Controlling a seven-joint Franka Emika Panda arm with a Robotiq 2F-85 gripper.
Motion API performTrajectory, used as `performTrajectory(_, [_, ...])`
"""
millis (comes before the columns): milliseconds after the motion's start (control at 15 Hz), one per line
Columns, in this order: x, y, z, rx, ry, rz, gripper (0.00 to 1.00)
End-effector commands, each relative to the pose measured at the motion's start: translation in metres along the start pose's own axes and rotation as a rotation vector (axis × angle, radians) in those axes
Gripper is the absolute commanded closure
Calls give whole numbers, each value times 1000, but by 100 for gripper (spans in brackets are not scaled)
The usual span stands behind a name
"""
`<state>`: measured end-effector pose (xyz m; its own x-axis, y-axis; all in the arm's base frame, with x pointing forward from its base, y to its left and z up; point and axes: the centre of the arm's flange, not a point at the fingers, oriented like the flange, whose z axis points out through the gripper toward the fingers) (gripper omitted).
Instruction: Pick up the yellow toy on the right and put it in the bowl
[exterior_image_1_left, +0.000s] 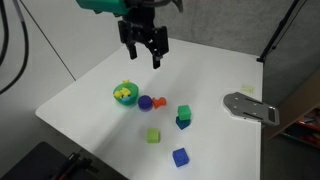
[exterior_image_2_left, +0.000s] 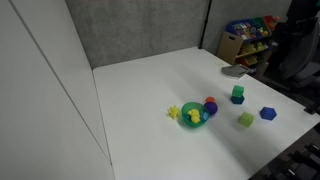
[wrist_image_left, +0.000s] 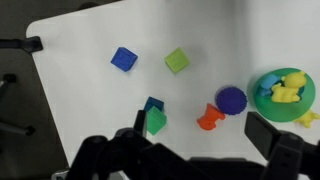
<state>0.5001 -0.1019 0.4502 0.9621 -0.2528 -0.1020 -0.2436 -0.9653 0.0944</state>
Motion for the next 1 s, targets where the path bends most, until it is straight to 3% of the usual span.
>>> performTrajectory(0, [-36, 19, -37, 96, 69, -42, 0])
performTrajectory(400, [-59, 30, -72, 176, 116, -30, 0])
performTrajectory(933, [-54, 24, -69, 158, 104, -15, 0])
